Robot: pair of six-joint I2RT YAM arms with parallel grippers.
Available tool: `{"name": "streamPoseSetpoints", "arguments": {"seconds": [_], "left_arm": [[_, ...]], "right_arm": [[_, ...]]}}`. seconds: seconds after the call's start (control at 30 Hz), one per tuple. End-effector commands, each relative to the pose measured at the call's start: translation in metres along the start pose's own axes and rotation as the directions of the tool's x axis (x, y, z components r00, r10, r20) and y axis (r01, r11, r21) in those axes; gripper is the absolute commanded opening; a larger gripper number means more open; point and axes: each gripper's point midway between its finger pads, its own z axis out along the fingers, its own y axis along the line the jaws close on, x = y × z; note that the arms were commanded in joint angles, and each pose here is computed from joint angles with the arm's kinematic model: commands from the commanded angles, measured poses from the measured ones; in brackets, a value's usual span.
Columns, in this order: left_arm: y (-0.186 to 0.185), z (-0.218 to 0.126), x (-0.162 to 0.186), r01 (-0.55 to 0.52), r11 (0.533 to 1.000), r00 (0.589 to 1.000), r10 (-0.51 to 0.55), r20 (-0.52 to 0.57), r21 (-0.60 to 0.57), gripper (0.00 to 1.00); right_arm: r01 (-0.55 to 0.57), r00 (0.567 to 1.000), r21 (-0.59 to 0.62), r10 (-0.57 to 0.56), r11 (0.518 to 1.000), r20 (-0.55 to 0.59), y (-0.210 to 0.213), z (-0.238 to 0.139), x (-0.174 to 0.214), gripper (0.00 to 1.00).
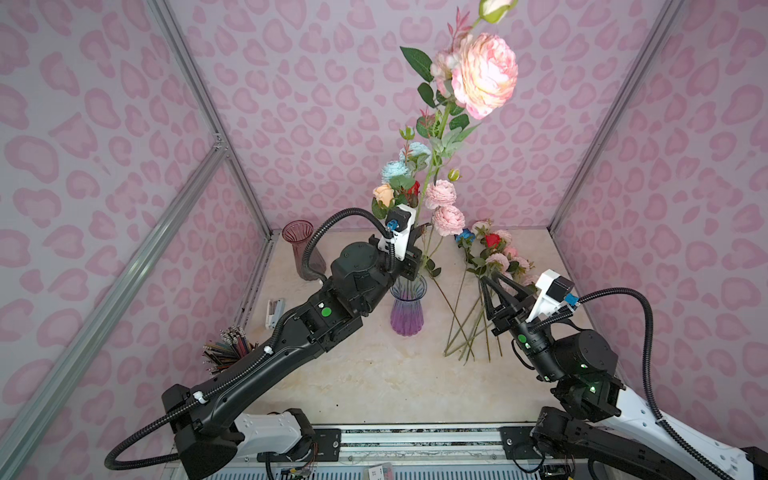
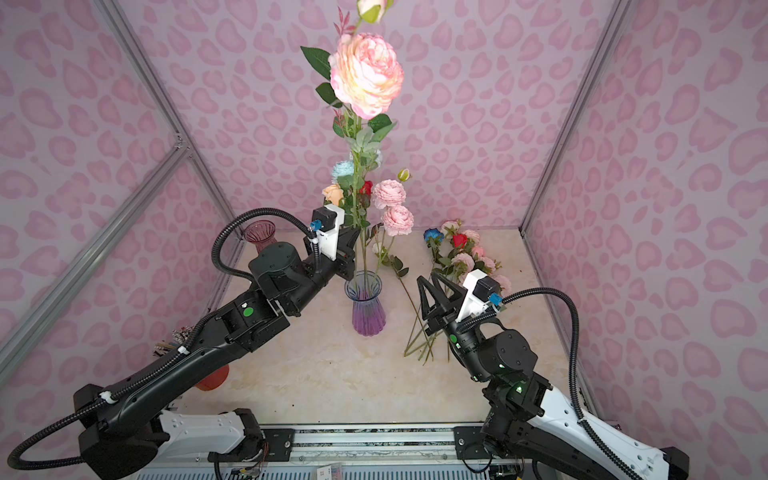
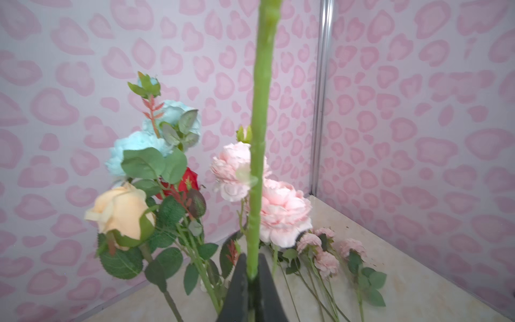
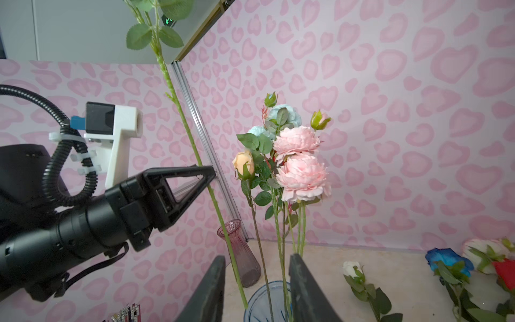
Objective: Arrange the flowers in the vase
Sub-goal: 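Carry the pink roses to the vase with the left gripper while the right gripper withdraws, then lower the pink rose stems into the vase with the left gripper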
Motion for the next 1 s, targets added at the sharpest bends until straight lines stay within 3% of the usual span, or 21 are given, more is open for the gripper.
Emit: {"name": "streamPoseSetpoints", "arguments": {"seconds": [0.0, 0.3, 0.7, 0.97], "left_arm": [[0.017, 0.015, -0.008, 0.043, 0.998, 0.998, -0.041, 0.038, -0.047, 0.04], [0.004, 0.039, 0.06, 0.125, 0.992, 0.989, -0.124, -0.074, -0.001, 0.04], [-0.001, 0.024, 0.128, 0.236, 0.972, 0.95, -0.233, -0.207, -0.015, 0.04], [-0.002, 0.007, 0.146, 0.264, 0.965, 0.936, -0.256, -0.243, 0.0, 0.16]], "right_arm": [[-0.005, 1.0, 0.089, 0.005, 0.996, -0.007, -0.017, -0.003, 0.003, 0.38], [-0.003, 1.0, 0.145, 0.002, 0.989, 0.01, -0.033, -0.012, 0.005, 0.38], [-0.005, 1.0, 0.163, 0.005, 0.987, 0.003, -0.04, -0.013, 0.015, 0.39], [0.0, 1.0, 0.156, 0.002, 0.988, -0.015, -0.038, -0.009, 0.015, 0.39]]}}
